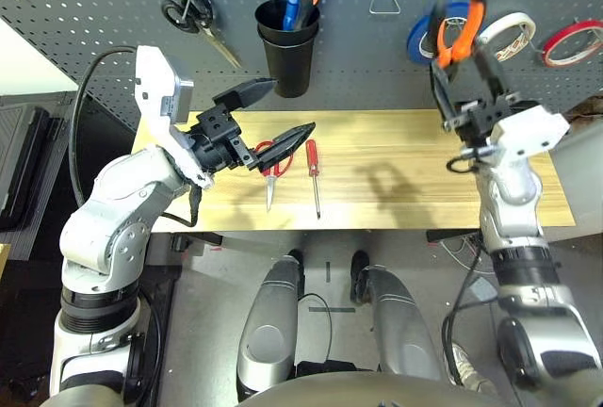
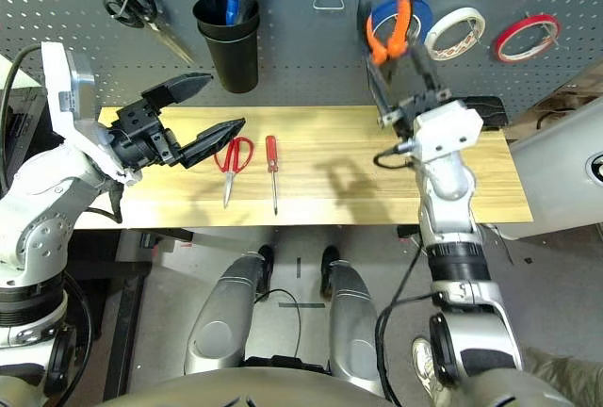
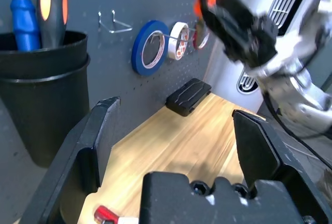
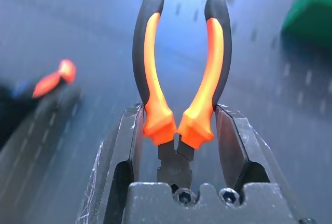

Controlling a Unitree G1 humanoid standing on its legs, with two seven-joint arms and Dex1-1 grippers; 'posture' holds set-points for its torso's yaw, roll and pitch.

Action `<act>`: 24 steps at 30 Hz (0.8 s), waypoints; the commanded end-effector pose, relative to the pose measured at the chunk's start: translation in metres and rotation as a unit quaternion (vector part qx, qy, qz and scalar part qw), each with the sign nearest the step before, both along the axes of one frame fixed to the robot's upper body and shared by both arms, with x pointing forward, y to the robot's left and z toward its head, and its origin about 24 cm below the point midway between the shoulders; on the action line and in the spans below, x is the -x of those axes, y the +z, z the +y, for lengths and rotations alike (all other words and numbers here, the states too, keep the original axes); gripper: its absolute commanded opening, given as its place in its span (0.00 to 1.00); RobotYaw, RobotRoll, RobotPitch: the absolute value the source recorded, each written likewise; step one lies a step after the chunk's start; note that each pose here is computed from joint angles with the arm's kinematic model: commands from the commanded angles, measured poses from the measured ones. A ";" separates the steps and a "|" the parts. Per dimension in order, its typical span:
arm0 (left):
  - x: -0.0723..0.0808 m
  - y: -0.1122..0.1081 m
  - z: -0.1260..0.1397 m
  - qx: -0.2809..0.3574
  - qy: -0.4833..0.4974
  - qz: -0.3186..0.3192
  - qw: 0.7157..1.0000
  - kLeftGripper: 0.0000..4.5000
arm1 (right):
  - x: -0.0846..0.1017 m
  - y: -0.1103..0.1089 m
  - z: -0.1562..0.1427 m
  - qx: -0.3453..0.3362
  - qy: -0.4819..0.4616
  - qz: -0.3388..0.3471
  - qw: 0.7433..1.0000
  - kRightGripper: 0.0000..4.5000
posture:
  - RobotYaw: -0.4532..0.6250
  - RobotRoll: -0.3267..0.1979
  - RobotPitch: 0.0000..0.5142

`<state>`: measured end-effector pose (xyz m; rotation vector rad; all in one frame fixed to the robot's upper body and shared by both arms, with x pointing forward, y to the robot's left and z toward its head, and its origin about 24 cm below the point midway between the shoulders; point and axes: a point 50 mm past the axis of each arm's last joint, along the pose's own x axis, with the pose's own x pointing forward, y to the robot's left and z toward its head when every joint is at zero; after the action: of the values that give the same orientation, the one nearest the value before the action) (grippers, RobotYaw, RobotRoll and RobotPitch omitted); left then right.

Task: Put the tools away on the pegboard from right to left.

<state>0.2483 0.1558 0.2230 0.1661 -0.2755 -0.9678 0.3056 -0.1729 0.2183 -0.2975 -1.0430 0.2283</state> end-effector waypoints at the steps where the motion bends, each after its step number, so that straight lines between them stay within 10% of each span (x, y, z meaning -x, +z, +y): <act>1: -0.002 -0.002 -0.004 -0.003 -0.010 0.002 1.000 1.00 | -0.006 0.014 0.009 -0.012 0.011 -0.020 1.000 0.49 | 0.65 0.62 0.47; 24: -0.005 -0.004 -0.003 -0.012 0.020 -0.004 1.000 1.00 | -0.082 0.046 0.060 -0.103 0.077 0.090 0.988 0.49 | 0.71 0.62 0.50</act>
<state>0.2560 0.1539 0.2223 0.1858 -0.2787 -0.9300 0.3867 -0.1125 0.2603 -0.0326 -0.8913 0.2927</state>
